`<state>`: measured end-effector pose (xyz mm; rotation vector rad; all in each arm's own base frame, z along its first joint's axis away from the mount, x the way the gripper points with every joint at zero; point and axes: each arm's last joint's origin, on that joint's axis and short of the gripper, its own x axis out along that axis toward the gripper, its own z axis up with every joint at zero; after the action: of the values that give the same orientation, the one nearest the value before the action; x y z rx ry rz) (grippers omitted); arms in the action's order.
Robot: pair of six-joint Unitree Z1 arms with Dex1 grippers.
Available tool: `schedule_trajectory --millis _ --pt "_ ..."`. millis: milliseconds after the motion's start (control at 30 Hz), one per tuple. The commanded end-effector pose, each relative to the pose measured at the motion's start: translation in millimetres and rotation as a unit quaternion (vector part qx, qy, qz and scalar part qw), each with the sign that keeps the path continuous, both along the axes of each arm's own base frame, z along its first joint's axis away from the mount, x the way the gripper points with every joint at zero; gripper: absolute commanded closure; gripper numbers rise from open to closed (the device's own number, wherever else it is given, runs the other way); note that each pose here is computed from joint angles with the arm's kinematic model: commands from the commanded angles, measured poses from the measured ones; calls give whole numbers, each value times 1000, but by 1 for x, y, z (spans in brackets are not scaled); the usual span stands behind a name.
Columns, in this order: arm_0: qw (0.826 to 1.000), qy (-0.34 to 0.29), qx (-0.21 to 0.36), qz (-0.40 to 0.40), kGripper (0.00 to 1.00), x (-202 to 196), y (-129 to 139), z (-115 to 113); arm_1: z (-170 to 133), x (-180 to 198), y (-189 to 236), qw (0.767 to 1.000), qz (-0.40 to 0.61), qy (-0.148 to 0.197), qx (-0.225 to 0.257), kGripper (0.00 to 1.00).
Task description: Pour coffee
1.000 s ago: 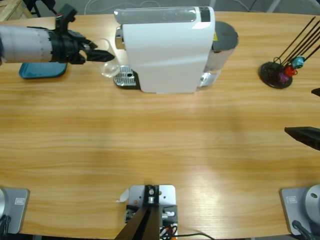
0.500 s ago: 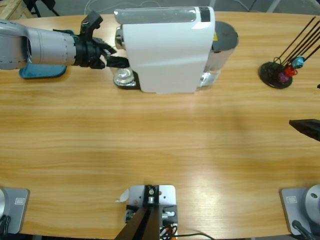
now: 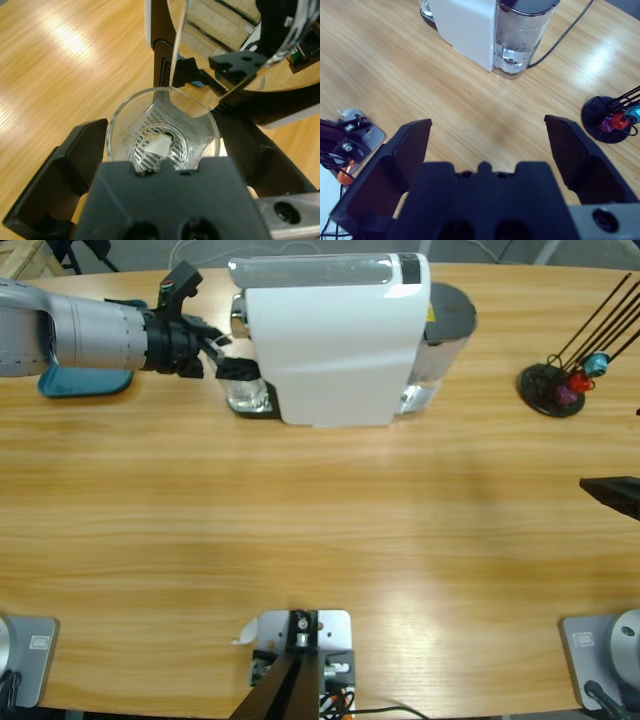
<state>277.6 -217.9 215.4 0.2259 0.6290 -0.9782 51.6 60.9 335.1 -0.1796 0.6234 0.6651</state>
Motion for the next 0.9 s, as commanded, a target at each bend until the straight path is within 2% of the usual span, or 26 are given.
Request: schedule_trajectory --millis 33,300,533,633,767,900 --pt "1000 -4 -10 -25 4 -22 7 10 -8 -2 -4 1000 3 7 -11 13" --pt "999 -16 -23 -30 4 -33 13 27 -9 -2 -2 1000 7 10 -10 13" --pt "1000 8 -3 -16 4 -57 37 18 -7 -3 -3 1000 11 10 -3 16" --pt "1000 3 -30 1 4 -84 58 38 -3 -3 -4 1000 10 10 -5 4" --pt "999 2 -40 14 4 -126 89 82 -5 -3 -4 1000 11 15 -18 0" --pt "996 -48 -33 64 59 -167 125 122 -8 4 6 999 11 22 -33 17"
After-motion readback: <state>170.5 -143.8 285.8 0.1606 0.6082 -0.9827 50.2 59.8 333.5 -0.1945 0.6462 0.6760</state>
